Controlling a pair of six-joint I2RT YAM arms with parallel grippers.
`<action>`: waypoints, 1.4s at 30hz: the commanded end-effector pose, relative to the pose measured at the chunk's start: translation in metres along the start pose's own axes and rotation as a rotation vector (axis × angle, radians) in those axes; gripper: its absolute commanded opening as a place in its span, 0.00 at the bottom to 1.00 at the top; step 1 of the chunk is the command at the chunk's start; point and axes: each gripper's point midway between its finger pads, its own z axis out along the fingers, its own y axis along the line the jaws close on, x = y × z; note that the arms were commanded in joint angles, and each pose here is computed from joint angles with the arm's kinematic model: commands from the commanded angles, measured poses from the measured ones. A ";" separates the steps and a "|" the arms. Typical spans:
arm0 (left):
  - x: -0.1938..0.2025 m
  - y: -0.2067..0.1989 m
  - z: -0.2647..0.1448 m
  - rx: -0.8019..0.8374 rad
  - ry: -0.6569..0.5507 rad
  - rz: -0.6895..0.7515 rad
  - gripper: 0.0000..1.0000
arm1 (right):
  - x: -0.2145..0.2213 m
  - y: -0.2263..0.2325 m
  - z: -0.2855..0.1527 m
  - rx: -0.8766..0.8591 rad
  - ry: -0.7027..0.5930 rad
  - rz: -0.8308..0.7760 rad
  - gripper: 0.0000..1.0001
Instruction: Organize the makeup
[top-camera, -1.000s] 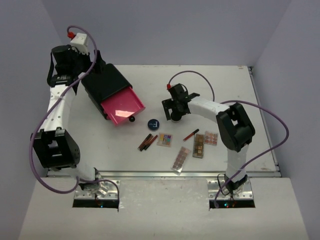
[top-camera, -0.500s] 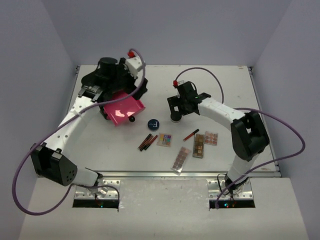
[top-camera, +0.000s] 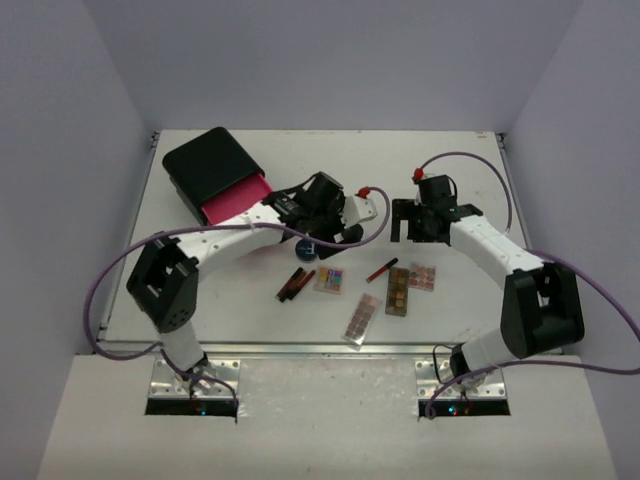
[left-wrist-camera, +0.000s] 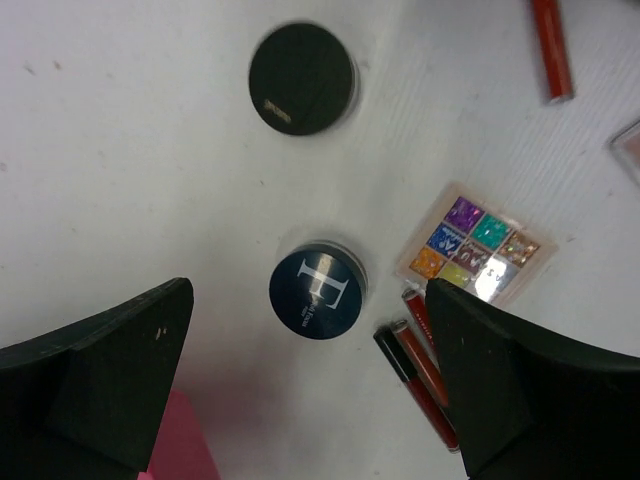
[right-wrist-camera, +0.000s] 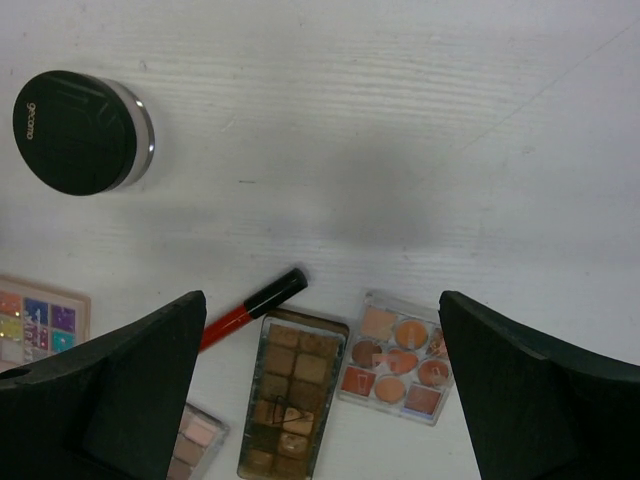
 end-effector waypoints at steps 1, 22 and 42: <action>0.002 0.030 0.012 -0.151 0.007 0.082 1.00 | -0.002 0.012 -0.006 -0.055 -0.035 -0.009 0.99; 0.050 0.029 0.057 0.018 0.081 0.052 1.00 | 0.015 0.006 -0.017 -0.064 -0.064 -0.034 0.99; 0.084 0.025 0.072 0.073 0.205 -0.068 1.00 | 0.012 0.010 -0.024 -0.095 -0.103 -0.029 0.99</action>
